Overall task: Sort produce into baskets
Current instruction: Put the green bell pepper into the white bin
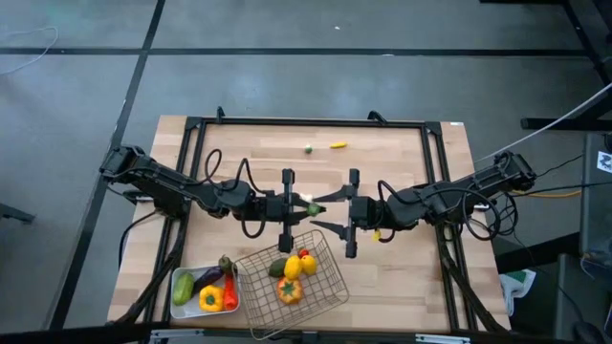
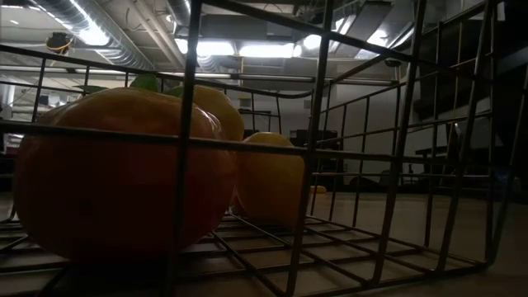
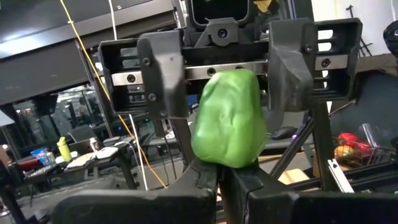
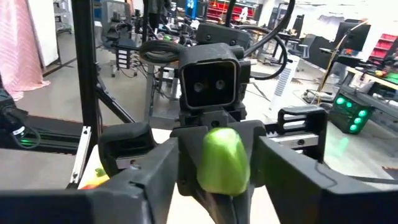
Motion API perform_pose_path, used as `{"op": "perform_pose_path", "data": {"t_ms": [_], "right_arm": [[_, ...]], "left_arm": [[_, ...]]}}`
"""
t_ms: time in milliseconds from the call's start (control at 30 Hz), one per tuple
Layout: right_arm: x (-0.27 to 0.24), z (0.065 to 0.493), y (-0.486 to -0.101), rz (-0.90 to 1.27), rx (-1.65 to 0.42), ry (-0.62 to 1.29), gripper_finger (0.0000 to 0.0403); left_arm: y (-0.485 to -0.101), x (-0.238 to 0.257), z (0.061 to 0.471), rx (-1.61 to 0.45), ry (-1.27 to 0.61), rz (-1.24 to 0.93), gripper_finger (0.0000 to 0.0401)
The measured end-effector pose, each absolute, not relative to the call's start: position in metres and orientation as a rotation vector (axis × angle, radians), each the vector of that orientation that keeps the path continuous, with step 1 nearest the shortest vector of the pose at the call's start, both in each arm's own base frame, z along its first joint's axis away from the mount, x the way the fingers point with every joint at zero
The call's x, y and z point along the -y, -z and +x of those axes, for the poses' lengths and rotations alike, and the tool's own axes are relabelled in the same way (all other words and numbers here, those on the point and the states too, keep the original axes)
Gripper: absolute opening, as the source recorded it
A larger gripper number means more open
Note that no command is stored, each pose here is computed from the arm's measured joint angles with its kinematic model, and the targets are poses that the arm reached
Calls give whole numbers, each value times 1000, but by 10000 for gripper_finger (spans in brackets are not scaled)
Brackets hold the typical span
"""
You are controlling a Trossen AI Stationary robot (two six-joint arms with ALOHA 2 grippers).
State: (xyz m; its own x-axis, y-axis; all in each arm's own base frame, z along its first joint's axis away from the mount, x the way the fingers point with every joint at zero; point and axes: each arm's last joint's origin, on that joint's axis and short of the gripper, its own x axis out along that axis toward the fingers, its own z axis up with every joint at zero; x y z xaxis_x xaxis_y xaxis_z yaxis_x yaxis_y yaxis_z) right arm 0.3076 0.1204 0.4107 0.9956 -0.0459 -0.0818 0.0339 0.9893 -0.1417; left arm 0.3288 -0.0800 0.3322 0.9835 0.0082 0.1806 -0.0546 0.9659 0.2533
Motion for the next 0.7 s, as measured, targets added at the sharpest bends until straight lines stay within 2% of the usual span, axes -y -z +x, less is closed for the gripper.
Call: {"op": "perform_pose_path", "data": {"t_ms": [233, 500, 700], "right_arm": [[-120, 306, -412, -150, -81, 53, 255], [-113, 299, -419, -197, -71, 176, 255], [-98, 285, -432, -185, -64, 228, 255]], "left_arm": [[-330, 80, 329, 160, -30, 265, 2], [-329, 81, 329, 142, -24, 237, 1], [-322, 96, 322, 42, 42, 167, 2]]}}
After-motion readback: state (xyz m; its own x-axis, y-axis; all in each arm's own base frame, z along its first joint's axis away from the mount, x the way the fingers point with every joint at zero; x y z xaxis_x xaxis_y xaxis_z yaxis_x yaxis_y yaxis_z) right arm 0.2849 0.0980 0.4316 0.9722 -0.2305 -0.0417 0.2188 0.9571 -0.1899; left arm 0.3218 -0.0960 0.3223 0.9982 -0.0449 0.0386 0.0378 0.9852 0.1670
